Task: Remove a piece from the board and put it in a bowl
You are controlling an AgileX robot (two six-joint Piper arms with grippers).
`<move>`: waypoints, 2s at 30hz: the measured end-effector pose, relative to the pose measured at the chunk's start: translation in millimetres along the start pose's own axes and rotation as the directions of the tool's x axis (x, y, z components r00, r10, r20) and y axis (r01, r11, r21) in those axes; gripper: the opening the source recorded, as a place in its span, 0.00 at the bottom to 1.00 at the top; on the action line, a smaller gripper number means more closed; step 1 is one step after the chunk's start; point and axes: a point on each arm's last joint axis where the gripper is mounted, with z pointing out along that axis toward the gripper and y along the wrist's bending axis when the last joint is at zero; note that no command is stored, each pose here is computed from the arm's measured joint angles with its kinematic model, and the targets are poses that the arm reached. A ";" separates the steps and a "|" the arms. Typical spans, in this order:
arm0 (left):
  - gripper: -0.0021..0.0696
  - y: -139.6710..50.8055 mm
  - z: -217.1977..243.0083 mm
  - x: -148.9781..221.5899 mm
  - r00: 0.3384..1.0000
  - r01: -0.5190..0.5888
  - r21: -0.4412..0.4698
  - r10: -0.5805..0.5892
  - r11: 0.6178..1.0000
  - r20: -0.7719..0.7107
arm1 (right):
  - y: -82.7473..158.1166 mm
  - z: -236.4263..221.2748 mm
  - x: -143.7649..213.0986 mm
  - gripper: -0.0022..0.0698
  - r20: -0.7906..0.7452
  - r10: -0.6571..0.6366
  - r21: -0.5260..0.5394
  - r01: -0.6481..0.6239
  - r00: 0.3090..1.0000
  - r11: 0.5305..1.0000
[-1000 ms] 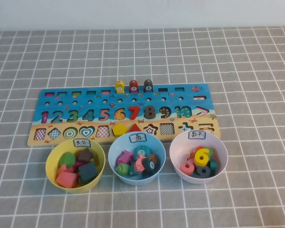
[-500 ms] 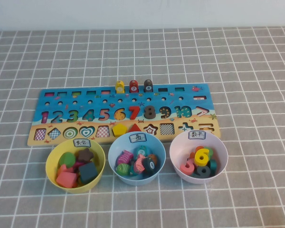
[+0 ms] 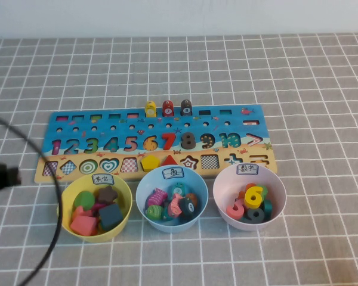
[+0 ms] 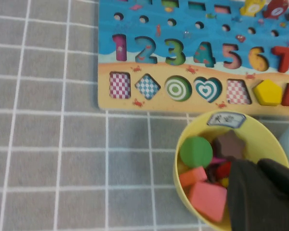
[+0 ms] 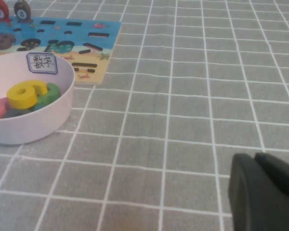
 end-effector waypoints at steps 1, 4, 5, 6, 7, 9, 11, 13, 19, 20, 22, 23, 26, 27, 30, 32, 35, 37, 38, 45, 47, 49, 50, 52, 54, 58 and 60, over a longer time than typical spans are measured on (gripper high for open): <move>0.02 -0.9 7.6 -8.6 1.000 -0.017 -0.004 0.017 1.000 -0.020 | 0.0 0.0 0.0 0.01 0.000 0.000 0.000 0.000 1.000 1.000; 0.02 -5.5 31.9 -33.8 0.996 -0.057 0.003 0.057 0.998 -0.074 | 0.0 0.0 0.0 0.01 0.000 0.000 0.000 0.000 1.000 1.000; 0.02 -8.4 41.9 -41.7 0.993 -0.073 0.010 0.073 0.997 -0.092 | 0.0 0.0 0.0 0.01 0.000 0.000 0.000 0.000 1.000 1.000; 0.02 -11.6 50.2 -47.6 0.990 -0.087 0.017 0.089 0.996 -0.107 | 0.0 0.0 0.0 0.01 0.000 0.000 0.000 0.000 1.000 1.000; 0.02 -16.5 60.8 -55.0 0.987 -0.103 0.028 0.106 0.994 -0.123 | 0.0 0.0 0.0 0.01 0.000 0.000 0.000 0.000 1.000 1.000; 0.02 -28.1 80.9 -67.1 0.980 -0.127 0.054 0.134 0.990 -0.150 | 0.0 0.0 0.0 0.01 0.000 0.000 0.000 0.000 1.000 1.000; 0.02 -43.1 103.3 -79.5 0.970 -0.155 0.084 0.167 0.984 -0.179 | 0.0 0.0 0.0 0.01 0.000 0.000 0.000 0.000 1.000 1.000; 0.02 -57.9 124.9 -92.1 0.958 -0.175 0.110 0.195 0.978 -0.209 | 0.0 0.0 0.0 0.01 0.000 0.000 0.000 0.000 1.000 1.000; 0.02 -87.0 181.8 -123.1 0.921 -0.206 0.154 0.244 0.966 -0.304 | 0.0 0.0 0.0 0.01 0.000 0.000 0.000 0.000 1.000 1.000; 0.02 -90.7 190.7 -127.0 0.913 -0.211 0.159 0.252 0.964 -0.320 | 0.0 0.0 0.0 0.01 0.000 0.000 0.000 0.000 1.000 1.000; 0.02 -98.8 208.3 -130.5 0.896 -0.221 0.171 0.270 0.960 -0.353 | 0.0 0.0 0.0 0.01 0.000 0.000 0.000 0.000 1.000 1.000; 0.02 -103.8 213.9 -135.4 0.891 -0.234 0.176 0.283 0.956 -0.354 | 0.0 0.0 0.0 0.01 0.000 0.000 0.000 0.000 1.000 1.000; 0.02 -116.1 229.3 -141.5 0.881 -0.255 0.181 0.305 0.950 -0.363 | 0.0 0.0 0.0 0.01 0.000 0.000 0.000 0.000 1.000 1.000; 0.02 -119.1 232.5 -143.7 0.882 -0.255 0.178 0.304 0.950 -0.361 | 0.0 0.0 0.0 0.01 0.000 0.000 0.000 0.000 1.000 1.000; 0.02 -127.5 242.4 -152.0 0.891 -0.244 0.174 0.291 0.954 -0.348 | 0.0 0.0 0.0 0.01 0.000 0.000 0.000 0.000 1.000 1.000; 0.02 -130.4 247.7 -158.9 0.897 -0.244 0.172 0.289 0.954 -0.333 | 0.0 0.0 0.0 0.01 0.000 0.000 0.000 0.000 1.000 1.000; 0.02 -133.3 255.8 -165.1 0.904 -0.242 0.170 0.285 0.955 -0.319 | 0.0 0.0 0.0 0.01 0.000 0.000 0.000 0.000 1.000 1.000; 0.02 -133.6 261.6 -164.6 0.904 -0.234 0.168 0.278 0.958 -0.325 | 0.0 0.0 0.0 0.01 0.000 0.000 0.000 0.000 1.000 1.000; 0.02 -132.7 266.4 -163.2 0.901 -0.240 0.162 0.281 0.957 -0.329 | 0.0 0.0 0.0 0.01 0.000 0.000 0.000 0.000 1.000 1.000; 0.17 -128.5 289.8 -151.2 0.889 -0.243 0.144 0.280 0.959 -0.363 | 0.0 0.0 0.0 0.01 0.000 0.000 0.000 0.000 1.000 1.000; 0.30 -128.4 294.1 -150.4 0.895 -0.238 0.142 0.273 0.961 -0.353 | 0.0 0.0 0.0 0.01 0.000 0.000 0.000 0.000 1.000 1.000; 0.41 -128.6 297.1 -150.6 0.906 -0.216 0.133 0.250 0.967 -0.341 | 0.0 0.0 0.0 0.01 0.000 0.000 0.000 0.000 1.000 1.000; 0.45 -128.4 299.3 -149.9 0.910 -0.206 0.130 0.239 0.970 -0.339 | 0.0 0.0 0.0 0.01 0.000 0.000 0.000 0.000 1.000 1.000; 0.48 -128.5 301.6 -149.9 0.917 -0.192 0.125 0.224 0.973 -0.331 | 0.0 0.0 0.0 0.01 0.000 0.000 0.000 0.000 1.000 1.000; 0.50 -128.3 304.6 -149.3 0.920 -0.189 0.123 0.220 0.974 -0.325 | 0.0 0.0 0.0 0.01 0.000 0.000 0.000 0.000 1.000 1.000; 0.50 -126.8 314.1 -145.0 0.924 -0.173 0.111 0.200 0.979 -0.325 | 0.0 0.0 0.0 0.01 0.000 0.000 0.000 0.000 1.000 1.000; 0.51 -125.3 318.7 -142.9 0.924 -0.176 0.100 0.199 0.979 -0.326 | 0.1 -0.1 -0.1 0.01 0.002 0.002 -0.001 -0.002 1.000 1.000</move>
